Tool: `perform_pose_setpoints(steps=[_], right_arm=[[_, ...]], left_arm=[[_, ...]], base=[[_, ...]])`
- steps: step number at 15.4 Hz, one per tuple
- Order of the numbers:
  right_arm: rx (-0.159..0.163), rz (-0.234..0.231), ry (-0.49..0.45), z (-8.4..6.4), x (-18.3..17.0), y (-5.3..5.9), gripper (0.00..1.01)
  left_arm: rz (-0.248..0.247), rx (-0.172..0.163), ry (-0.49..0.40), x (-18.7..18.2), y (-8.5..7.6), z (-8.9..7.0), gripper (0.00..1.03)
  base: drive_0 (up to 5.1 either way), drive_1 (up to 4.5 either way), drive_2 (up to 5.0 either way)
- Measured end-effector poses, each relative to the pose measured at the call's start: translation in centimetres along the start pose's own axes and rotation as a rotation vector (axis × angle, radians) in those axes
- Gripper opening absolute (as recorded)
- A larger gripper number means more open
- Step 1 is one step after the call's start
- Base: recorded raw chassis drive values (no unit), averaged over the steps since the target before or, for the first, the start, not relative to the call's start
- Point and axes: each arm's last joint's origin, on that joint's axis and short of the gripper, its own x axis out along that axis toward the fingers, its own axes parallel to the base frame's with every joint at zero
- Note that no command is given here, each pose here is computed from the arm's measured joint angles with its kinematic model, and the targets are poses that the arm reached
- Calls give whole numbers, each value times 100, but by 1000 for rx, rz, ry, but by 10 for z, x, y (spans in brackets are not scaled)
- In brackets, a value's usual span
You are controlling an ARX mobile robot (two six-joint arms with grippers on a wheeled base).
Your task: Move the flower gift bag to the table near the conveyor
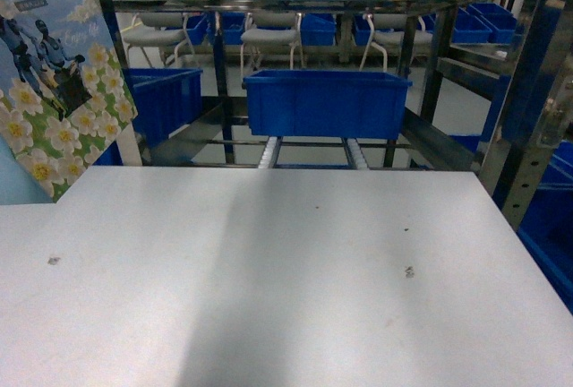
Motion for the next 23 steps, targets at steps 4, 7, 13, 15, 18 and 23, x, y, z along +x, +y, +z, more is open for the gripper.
perform_pose_setpoints(steps=[4, 7, 13, 15, 18, 23], right_arm=[[0, -1, -1, 0, 0, 0, 2], [0, 0, 0, 0, 0, 0, 2], [0, 8, 0, 0, 0, 0, 2], [0, 7, 1, 0, 0, 0, 2], [7, 10, -9, -5, 3, -1, 2], [5, 79, -11, -34, 26, 7, 2]], left_arm=[[-1, 0, 1, 0, 0, 0, 2], [-1, 0, 1, 0, 0, 0, 2], [9, 1, 3, 0, 1, 0, 2], [12, 1, -2, 0, 1, 0, 2], [-4, 3, -1, 0, 0, 0, 2], [0, 3, -1, 0, 0, 0, 2]], base=[[-503, 242, 242], [-503, 242, 242], [-503, 242, 242], [-503, 242, 242], [-503, 242, 242], [-503, 242, 242]])
